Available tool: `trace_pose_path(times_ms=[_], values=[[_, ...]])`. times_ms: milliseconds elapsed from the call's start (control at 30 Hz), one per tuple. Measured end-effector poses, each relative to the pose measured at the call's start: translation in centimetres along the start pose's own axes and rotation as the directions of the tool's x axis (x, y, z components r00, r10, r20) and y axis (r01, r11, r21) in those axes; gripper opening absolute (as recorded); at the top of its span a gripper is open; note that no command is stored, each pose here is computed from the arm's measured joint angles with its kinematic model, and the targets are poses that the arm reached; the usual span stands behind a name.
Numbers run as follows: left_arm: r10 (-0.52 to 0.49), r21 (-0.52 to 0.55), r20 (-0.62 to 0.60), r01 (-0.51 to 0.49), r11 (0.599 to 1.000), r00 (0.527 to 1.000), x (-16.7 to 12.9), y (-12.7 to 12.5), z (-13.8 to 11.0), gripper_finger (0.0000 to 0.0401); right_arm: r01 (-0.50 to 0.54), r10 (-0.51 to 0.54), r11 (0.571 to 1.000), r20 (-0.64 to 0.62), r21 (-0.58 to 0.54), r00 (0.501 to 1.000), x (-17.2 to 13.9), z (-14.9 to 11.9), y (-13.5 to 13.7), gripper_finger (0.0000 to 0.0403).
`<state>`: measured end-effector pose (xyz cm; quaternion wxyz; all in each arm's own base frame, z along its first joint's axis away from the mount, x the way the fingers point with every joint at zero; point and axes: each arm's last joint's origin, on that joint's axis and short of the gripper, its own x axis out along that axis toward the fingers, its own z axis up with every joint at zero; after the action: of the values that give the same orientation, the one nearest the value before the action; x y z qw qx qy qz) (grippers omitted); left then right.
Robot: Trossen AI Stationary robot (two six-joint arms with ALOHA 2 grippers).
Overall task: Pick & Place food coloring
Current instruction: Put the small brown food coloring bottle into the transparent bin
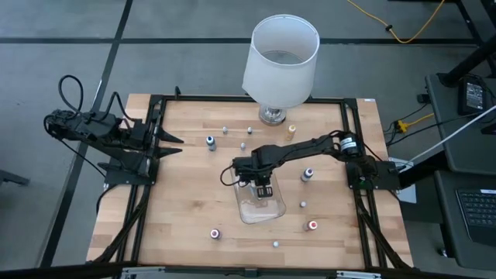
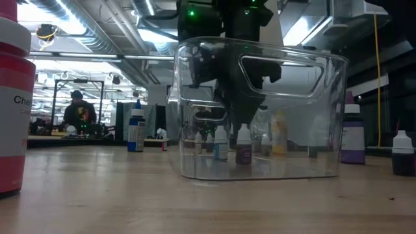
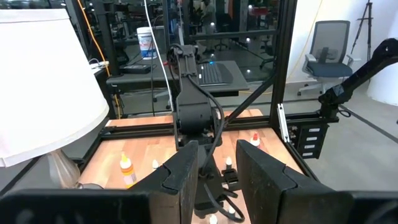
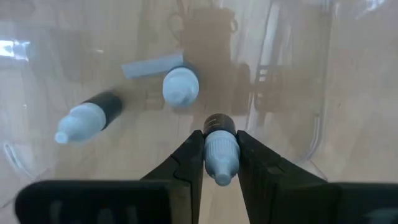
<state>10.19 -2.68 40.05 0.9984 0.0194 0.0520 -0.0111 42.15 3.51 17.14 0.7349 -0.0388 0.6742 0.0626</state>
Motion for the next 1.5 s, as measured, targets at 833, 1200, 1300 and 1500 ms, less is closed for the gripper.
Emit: trace_pose_path(times_ms=[833,1200,1300,1500], values=[[0.000,-0.003,-0.014,0.000,1.000,1.000,0.0,0.0,-0.1,0.0104,0.088,-0.084,0.995,0.082,-0.044,0.993,-4.2,2.0,0.2,0.0083],[0.000,0.002,-0.026,0.000,1.000,1.000,0.0,0.0,-0.3,0.0104,0.120,-0.092,0.952,0.111,-0.281,0.990,-5.4,2.4,2.9,0.0083],[0.000,0.002,-0.027,0.000,1.000,1.000,0.0,0.0,-0.3,0.0104,0.121,-0.087,0.937,0.117,-0.327,0.989,-5.4,2.4,3.9,0.0083],[-0.001,-0.001,-0.026,0.001,1.000,1.000,0.0,0.0,-0.3,0.0104,0.115,-0.074,0.909,0.118,-0.401,0.990,-5.2,2.4,5.7,0.0083]])
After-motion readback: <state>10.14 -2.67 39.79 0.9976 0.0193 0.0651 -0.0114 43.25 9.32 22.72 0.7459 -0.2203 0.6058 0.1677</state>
